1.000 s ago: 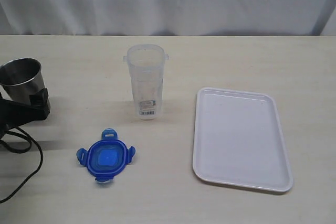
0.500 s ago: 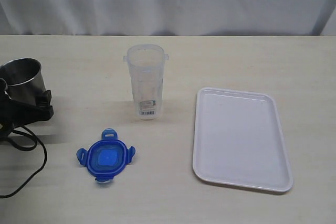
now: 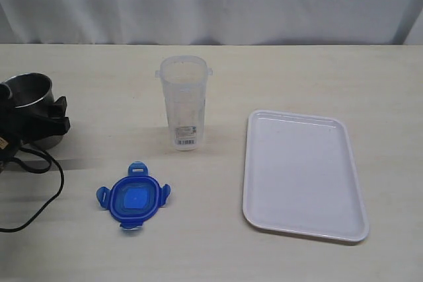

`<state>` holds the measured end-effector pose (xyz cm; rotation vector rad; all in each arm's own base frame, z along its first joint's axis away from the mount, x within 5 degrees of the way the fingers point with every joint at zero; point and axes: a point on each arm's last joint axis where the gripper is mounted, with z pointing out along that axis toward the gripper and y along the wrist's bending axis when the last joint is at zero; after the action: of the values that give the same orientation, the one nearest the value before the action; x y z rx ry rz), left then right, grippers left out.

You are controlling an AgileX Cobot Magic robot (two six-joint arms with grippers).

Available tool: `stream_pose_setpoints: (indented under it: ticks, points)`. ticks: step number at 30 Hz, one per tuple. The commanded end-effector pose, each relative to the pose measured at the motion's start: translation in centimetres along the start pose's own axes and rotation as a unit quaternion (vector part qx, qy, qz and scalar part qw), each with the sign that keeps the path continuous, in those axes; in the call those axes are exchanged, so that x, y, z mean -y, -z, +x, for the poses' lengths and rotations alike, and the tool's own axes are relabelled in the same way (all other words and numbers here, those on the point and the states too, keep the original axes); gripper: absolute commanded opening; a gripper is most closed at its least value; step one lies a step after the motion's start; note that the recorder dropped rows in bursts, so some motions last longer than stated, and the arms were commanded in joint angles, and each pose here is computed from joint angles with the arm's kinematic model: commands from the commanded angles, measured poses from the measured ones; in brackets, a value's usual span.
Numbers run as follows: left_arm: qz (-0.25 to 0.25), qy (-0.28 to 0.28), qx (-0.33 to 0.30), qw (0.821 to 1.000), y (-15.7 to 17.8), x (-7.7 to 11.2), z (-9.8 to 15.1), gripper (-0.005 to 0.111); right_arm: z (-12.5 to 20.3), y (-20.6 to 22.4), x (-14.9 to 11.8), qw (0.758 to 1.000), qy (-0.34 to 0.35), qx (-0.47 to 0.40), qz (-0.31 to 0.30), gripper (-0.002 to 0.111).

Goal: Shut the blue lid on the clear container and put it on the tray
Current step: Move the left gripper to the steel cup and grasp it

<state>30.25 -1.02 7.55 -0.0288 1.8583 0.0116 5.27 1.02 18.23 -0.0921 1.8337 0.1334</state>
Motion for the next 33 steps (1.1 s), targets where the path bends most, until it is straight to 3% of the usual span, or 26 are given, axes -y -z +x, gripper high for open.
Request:
stream_pose_setpoints:
  ticks: [1,26,29,33]
  points:
    - [0.014,-0.005,0.012,1.000,-0.09,0.28,-0.23,0.105,0.08,0.01,0.05,1.000,0.006,0.000,0.004,0.005]
    - [0.021,-0.008,0.012,1.000,-0.09,0.40,-0.23,0.105,0.08,0.01,0.05,1.000,0.006,0.000,0.004,0.005]
    - [0.021,-0.008,0.012,1.000,-0.09,0.40,-0.23,0.097,0.08,0.01,0.05,1.000,0.006,0.000,0.004,0.005]
    - [0.021,-0.008,0.012,1.000,-0.09,0.42,-0.23,0.068,0.08,0.01,0.05,1.000,0.006,0.000,0.004,0.005]
